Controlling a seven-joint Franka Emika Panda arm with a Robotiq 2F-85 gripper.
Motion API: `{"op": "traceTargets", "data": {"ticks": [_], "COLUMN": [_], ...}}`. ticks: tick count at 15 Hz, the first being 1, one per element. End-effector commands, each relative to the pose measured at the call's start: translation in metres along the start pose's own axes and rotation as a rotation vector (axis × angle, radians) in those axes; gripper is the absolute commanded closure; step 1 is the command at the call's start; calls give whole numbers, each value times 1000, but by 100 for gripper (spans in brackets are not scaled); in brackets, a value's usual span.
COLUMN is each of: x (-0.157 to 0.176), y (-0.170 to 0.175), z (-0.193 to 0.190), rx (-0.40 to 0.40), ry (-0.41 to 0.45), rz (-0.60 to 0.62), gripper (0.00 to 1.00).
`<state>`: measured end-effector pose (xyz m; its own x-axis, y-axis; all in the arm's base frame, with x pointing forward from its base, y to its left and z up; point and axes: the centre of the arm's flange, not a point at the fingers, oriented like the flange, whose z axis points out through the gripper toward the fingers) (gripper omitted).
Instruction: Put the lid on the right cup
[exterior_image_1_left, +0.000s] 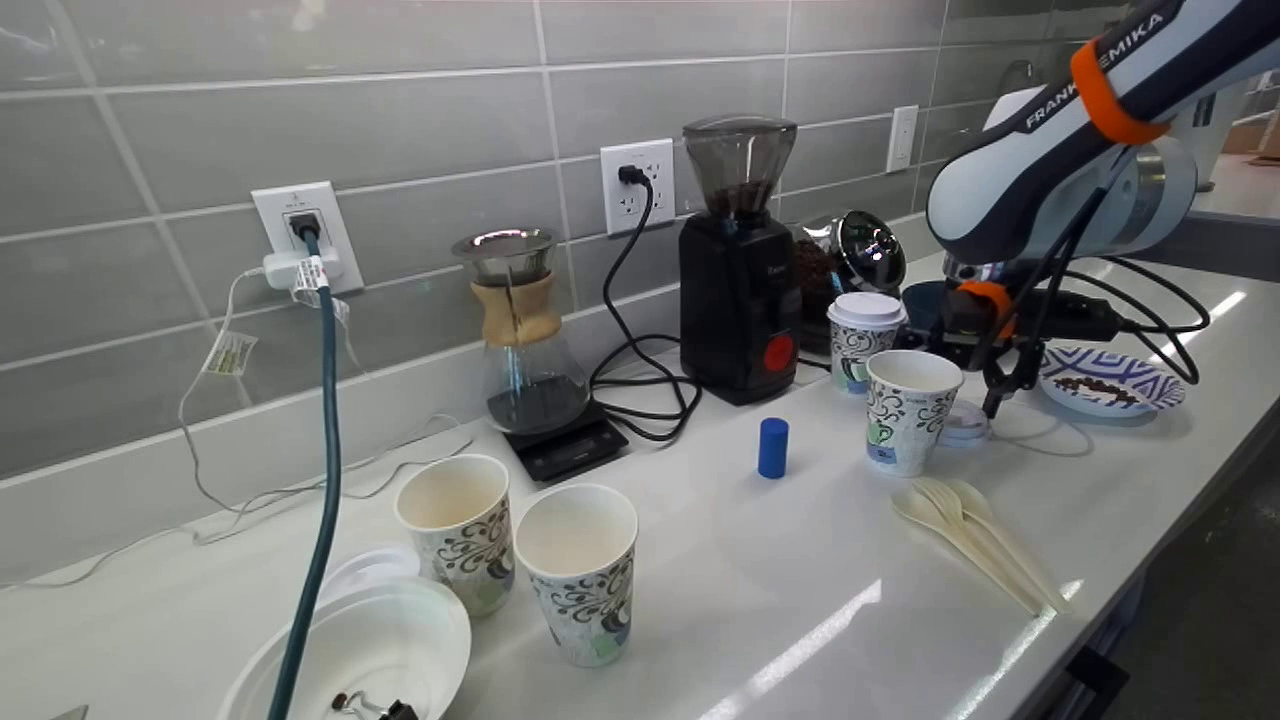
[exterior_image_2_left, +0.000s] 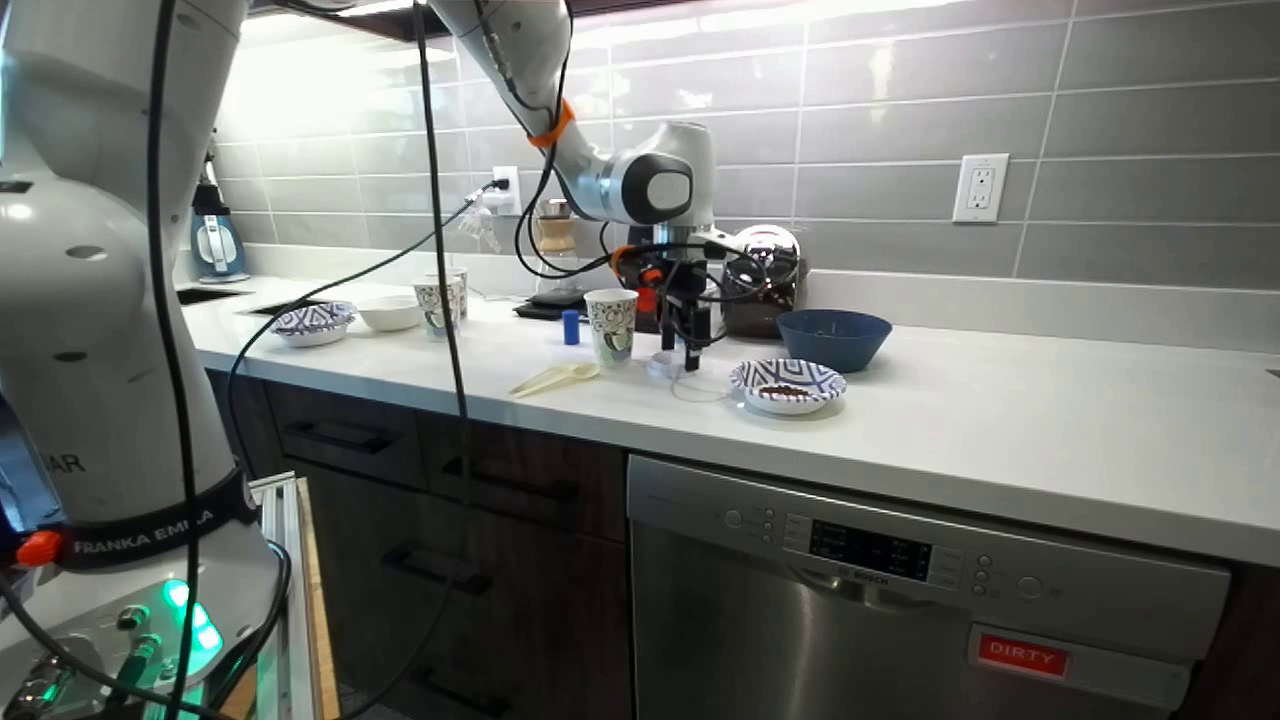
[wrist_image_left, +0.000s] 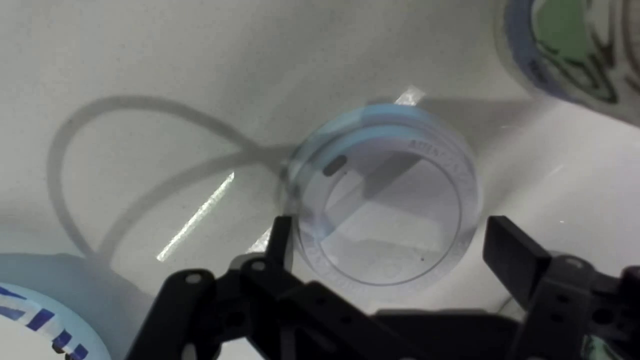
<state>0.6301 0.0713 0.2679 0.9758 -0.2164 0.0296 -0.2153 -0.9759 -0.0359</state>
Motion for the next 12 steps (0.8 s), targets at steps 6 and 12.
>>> {"op": "traceTargets", "data": {"ticks": [6, 12], "x": [6, 5], "y": [-3, 1], "z": [-1, -13], "rx": [-12, -2], "ry": [9, 15], "rz": [24, 31], "gripper": [35, 41]}}
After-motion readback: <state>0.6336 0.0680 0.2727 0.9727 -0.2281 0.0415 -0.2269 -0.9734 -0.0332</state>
